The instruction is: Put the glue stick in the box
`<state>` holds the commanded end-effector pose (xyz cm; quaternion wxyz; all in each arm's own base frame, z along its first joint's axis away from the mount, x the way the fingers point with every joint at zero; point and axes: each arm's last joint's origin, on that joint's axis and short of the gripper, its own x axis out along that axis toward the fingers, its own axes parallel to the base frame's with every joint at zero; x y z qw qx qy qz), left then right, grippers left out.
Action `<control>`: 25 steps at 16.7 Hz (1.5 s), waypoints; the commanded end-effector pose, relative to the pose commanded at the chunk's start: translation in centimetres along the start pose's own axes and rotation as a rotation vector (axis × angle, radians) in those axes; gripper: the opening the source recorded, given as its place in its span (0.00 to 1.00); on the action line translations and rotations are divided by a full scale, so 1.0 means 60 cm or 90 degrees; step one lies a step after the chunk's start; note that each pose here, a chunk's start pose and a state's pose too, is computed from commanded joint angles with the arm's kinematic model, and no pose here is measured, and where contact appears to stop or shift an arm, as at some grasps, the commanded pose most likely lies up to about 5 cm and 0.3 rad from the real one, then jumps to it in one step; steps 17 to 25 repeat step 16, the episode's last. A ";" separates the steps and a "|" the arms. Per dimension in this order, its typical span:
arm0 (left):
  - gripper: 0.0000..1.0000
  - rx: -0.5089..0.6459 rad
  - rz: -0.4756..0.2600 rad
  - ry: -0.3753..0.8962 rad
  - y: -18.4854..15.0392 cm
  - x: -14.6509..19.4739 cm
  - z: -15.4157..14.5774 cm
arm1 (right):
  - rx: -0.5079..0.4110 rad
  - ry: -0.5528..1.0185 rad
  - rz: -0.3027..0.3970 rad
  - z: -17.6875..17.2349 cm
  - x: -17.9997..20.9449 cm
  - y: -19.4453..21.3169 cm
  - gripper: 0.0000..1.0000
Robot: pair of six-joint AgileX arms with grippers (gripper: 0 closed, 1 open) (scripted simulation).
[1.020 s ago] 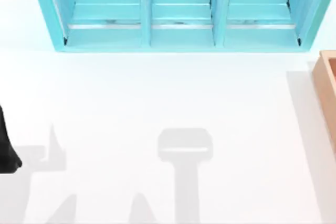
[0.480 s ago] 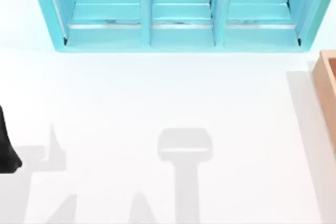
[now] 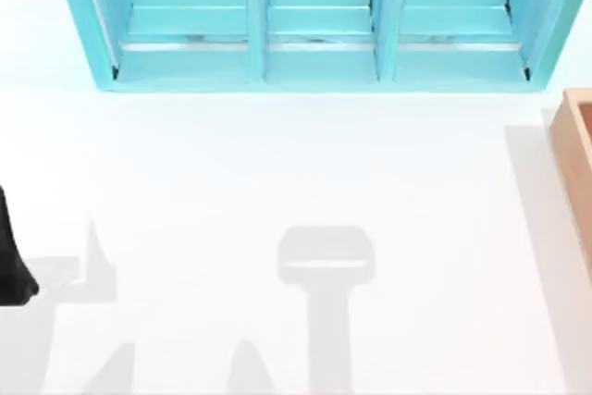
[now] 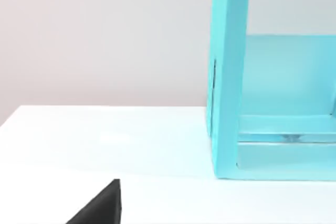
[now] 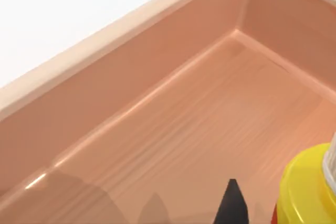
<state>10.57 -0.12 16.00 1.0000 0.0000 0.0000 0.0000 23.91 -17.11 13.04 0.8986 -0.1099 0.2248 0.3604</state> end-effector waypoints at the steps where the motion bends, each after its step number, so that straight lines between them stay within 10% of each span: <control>1: 1.00 0.000 0.000 0.000 0.000 0.000 0.000 | 0.000 0.000 0.000 0.000 0.000 0.000 0.30; 10: 1.00 0.000 0.000 0.000 0.000 0.000 0.000 | 0.000 0.000 0.000 0.000 0.000 0.000 0.98; 25: 1.00 0.000 0.000 0.000 0.000 0.000 0.000 | 0.000 0.000 0.000 0.000 0.000 0.000 1.00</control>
